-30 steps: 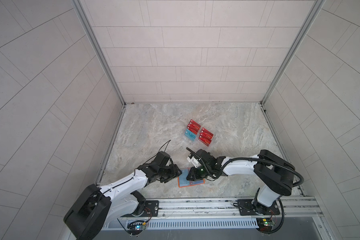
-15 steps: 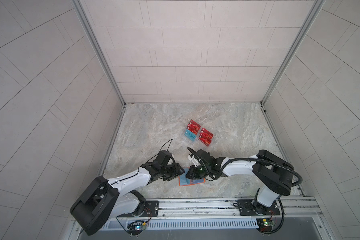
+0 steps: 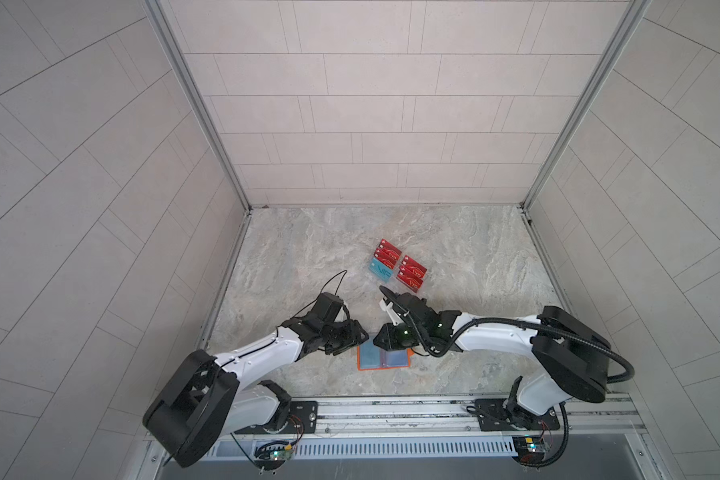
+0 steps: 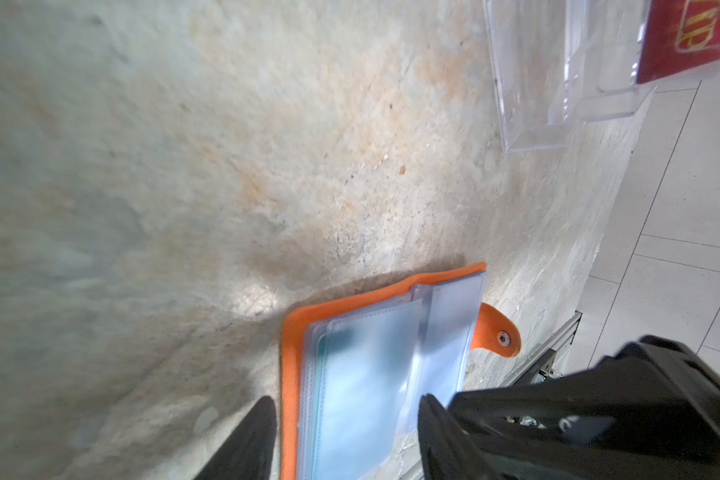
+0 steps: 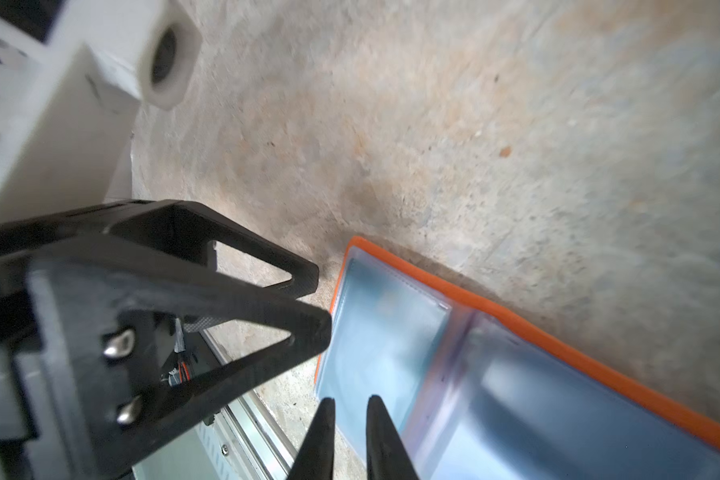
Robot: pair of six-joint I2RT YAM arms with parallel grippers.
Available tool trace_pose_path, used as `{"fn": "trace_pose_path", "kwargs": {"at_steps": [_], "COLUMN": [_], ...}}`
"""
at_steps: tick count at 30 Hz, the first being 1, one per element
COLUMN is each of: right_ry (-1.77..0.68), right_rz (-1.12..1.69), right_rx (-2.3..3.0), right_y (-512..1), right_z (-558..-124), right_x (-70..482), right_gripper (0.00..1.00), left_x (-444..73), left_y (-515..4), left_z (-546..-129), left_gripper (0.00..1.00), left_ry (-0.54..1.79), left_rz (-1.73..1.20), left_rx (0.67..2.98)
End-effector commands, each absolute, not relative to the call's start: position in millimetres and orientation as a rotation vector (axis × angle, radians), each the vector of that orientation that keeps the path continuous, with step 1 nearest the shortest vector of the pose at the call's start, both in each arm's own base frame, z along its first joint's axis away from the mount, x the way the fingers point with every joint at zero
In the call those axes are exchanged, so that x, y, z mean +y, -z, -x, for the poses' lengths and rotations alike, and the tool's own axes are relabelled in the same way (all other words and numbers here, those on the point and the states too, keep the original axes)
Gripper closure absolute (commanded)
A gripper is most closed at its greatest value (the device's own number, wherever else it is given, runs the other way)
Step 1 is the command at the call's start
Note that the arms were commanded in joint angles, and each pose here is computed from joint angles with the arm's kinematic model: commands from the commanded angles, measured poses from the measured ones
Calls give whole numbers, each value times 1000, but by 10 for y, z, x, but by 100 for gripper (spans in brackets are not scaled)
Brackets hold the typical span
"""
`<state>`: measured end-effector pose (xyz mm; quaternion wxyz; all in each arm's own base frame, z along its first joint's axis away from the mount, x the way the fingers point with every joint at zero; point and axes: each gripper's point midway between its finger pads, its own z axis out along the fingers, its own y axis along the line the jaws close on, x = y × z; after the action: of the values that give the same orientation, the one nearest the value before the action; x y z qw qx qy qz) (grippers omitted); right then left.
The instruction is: Put the credit cards into the card holder
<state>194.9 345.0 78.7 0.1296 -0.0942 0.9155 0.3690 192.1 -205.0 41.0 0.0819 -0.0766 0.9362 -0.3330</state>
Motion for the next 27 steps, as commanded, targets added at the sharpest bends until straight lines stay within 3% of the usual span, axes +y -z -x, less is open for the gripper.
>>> {"fn": "trace_pose_path", "kwargs": {"at_steps": [1, 5, 7, 10, 13, 19, 23, 27], "right_ry": [-928, -751, -714, -642, -534, -436, -378, -367], "right_rz": [281, 353, 379, 434, 480, 512, 572, 665], "right_rx": [2583, 2591, 2579, 2560, 2532, 2494, 2514, 2532], "right_y": [-1039, -1129, -1220, -1398, -1609, -1905, -1922, -1845], "right_z": [-2118, -2245, -2352, -2559, -2807, -3262, -3499, -3686], "right_x": [3294, 3076, 3007, 2892, 2766, 2673, 2701, 2870], "right_gripper": [81, 80, 75, 66, 47, 36, 37, 48], "left_x": [-1981, -1794, -1606, -1366, -1245, -1027, -909, -1008], "left_y": [-479, -552, -602, -681, -741, -828, -879, -960], "left_z": [-1996, -2059, -2096, -2114, -2136, -2150, -2168, -2213], "left_gripper": [41, 37, 25, 13, 0, 0, 0, 0], "left_ry": [909, 746, 614, 504, 493, 355, 267, 335], "left_rz": [174, 157, 181, 243, 311, 321, 281, 209], "left_rx": [2796, 2766, 2732, 2651, 2563, 2524, 2493, 2450]}}
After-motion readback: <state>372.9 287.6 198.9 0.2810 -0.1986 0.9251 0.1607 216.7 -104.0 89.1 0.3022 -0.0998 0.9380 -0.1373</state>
